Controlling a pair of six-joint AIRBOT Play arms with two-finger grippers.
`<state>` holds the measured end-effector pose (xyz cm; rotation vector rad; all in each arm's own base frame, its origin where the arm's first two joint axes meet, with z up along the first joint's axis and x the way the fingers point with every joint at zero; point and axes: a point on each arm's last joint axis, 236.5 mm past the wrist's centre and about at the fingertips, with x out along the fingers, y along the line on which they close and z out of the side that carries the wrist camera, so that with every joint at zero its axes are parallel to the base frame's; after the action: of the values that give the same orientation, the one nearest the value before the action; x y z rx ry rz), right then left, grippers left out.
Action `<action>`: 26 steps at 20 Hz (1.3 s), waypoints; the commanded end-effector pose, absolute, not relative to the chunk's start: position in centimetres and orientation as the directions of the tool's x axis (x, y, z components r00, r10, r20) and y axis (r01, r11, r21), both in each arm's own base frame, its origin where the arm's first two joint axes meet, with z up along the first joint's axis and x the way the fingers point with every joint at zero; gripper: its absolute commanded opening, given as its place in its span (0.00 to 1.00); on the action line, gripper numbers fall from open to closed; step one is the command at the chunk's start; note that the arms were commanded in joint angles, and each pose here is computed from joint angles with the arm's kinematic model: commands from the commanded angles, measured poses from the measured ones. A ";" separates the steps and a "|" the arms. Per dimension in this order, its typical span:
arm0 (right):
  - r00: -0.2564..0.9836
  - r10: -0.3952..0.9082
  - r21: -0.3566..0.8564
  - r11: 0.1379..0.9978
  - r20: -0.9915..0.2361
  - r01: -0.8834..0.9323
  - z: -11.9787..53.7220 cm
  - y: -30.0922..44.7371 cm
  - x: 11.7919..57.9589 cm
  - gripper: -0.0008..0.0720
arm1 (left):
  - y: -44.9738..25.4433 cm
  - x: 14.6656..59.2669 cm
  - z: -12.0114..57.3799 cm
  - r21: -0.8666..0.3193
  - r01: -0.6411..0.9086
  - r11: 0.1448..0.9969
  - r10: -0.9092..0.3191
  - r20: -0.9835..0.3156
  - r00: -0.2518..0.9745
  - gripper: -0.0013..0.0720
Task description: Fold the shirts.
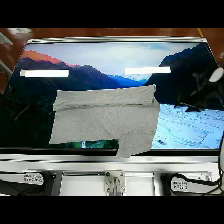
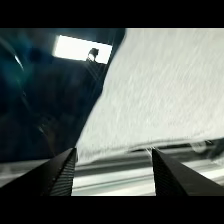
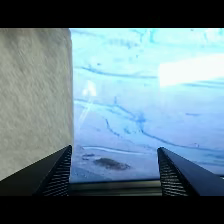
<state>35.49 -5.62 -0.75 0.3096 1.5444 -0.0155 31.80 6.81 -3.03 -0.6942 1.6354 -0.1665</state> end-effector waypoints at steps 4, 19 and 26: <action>0.094 0.421 0.430 0.862 -0.902 0.269 -2.7 -3.2 31.9 0.90 | 3.3 22.6 -8.9 -0.569 -0.499 0.653 -0.643 -0.765 0.031 0.79; 0.126 0.425 0.443 0.857 -0.896 0.263 -2.6 -2.4 33.0 0.90 | 1.6 22.2 -13.4 -0.562 -0.512 0.650 -0.620 -0.781 0.069 0.72; -0.031 0.463 0.436 0.852 -0.886 0.290 -5.2 -0.5 28.6 0.90 | 1.6 23.4 -13.4 -0.577 -0.522 0.628 -0.618 -0.778 0.115 0.07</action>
<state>30.93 -1.67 -3.82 0.5935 1.5417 0.1348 23.21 1.67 -13.45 -0.9853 1.5399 -0.0878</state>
